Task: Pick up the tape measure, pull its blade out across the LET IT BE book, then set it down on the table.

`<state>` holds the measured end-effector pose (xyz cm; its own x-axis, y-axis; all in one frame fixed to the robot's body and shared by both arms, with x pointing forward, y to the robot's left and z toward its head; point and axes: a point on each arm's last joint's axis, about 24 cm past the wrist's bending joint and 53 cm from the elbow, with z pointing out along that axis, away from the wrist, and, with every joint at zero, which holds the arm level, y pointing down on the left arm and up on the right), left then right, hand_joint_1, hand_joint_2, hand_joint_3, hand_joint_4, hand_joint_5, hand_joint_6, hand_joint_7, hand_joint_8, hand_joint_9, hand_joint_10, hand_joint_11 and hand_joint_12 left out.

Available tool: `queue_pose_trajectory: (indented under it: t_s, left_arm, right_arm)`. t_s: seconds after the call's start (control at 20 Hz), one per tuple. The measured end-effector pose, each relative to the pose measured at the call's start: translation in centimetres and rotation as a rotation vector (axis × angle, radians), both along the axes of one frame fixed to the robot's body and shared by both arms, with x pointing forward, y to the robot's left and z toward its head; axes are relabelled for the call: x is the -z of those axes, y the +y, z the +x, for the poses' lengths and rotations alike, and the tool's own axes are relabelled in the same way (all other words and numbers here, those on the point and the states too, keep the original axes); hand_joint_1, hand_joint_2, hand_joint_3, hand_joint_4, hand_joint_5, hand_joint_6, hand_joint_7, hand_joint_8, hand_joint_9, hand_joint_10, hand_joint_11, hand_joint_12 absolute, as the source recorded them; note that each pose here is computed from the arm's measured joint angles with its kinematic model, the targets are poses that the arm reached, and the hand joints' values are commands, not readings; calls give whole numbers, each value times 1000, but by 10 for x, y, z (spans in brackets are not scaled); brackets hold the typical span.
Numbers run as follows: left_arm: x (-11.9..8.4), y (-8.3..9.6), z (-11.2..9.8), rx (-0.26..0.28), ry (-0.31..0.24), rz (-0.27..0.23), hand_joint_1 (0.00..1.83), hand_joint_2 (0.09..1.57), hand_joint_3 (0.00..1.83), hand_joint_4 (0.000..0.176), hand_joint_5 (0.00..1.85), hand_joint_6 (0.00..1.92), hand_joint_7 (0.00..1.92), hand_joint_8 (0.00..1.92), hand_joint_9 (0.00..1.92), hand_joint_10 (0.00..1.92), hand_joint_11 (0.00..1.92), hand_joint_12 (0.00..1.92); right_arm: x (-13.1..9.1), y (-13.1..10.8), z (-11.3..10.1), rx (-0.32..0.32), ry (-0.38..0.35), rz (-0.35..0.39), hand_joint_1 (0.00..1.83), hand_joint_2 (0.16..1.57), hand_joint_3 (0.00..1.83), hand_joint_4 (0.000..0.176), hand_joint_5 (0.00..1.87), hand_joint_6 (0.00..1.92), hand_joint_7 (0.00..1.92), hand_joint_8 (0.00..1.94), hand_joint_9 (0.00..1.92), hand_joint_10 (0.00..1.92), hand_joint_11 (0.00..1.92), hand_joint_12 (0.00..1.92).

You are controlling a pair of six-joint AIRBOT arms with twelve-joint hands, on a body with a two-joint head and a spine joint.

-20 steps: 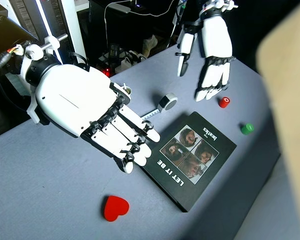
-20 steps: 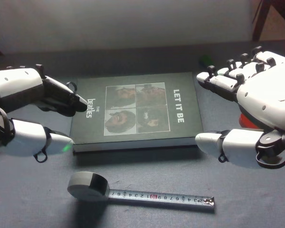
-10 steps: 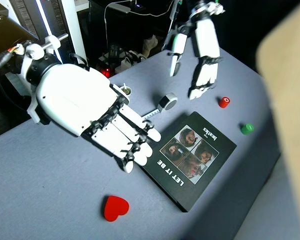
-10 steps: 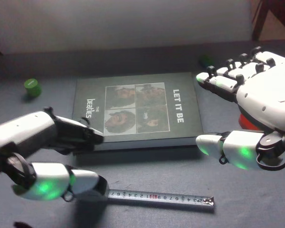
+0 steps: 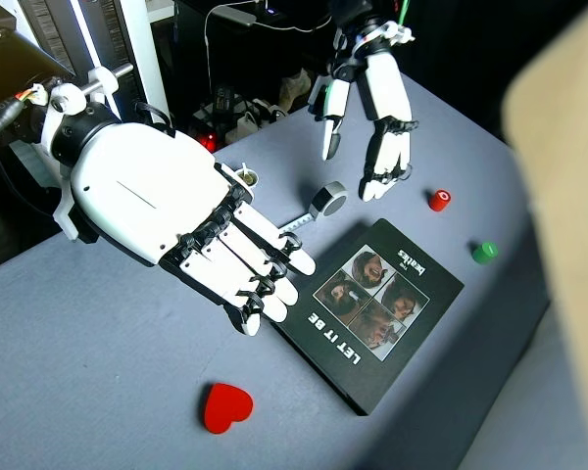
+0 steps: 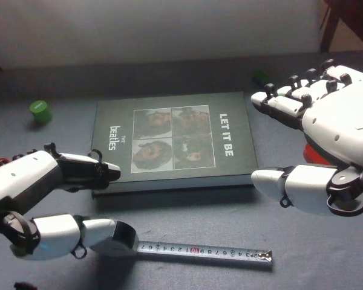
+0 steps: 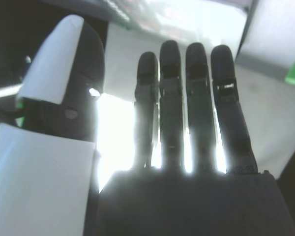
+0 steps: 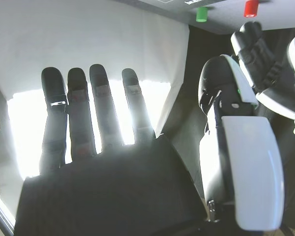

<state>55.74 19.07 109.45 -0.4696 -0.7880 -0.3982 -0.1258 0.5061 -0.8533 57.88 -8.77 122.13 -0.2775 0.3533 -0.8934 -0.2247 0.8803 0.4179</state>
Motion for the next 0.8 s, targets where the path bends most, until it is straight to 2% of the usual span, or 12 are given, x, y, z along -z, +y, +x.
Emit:
queue_pose_trajectory:
  t_s: [0.15, 0.25, 0.4, 0.55, 0.8]
  left_arm:
    - [-3, 5, 4, 5, -35, 22, 931, 1127, 3, 0, 604, 9, 654, 3, 589, 7, 304, 750]
    - [4, 5, 2, 9, -28, 28, 935, 1126, 2, 0, 603, 7, 656, 3, 587, 5, 306, 750]
    - [11, 1, -4, 49, -27, 48, 940, 1123, 0, 0, 608, 7, 660, 3, 587, 4, 318, 752]
    - [23, 4, -10, 45, -21, 48, 940, 1122, 0, 0, 595, 0, 656, 1, 588, 3, 302, 743]
    - [25, 0, -10, 67, -41, 65, 941, 1124, 0, 0, 592, 0, 657, 1, 588, 2, 312, 746]
  right_arm:
    - [0, 0, 0, 0, -1, 0, 96, 1181, 3, 94, 80, 0, 154, 0, 182, 2, 0, 857]
    - [0, 0, 0, 0, -1, 0, 97, 1181, 2, 94, 76, 0, 151, 0, 180, 0, 0, 835]
    - [0, 0, 0, 2, -1, 0, 96, 1182, 2, 94, 75, 3, 140, 1, 174, 0, 0, 830]
    - [0, 1, -1, -6, 1, 1, 94, 1184, 1, 94, 92, 6, 142, 1, 176, 1, 0, 846]
    - [0, 4, -3, -15, -2, -1, 97, 1184, 0, 93, 114, 6, 171, 6, 180, 1, 0, 816]
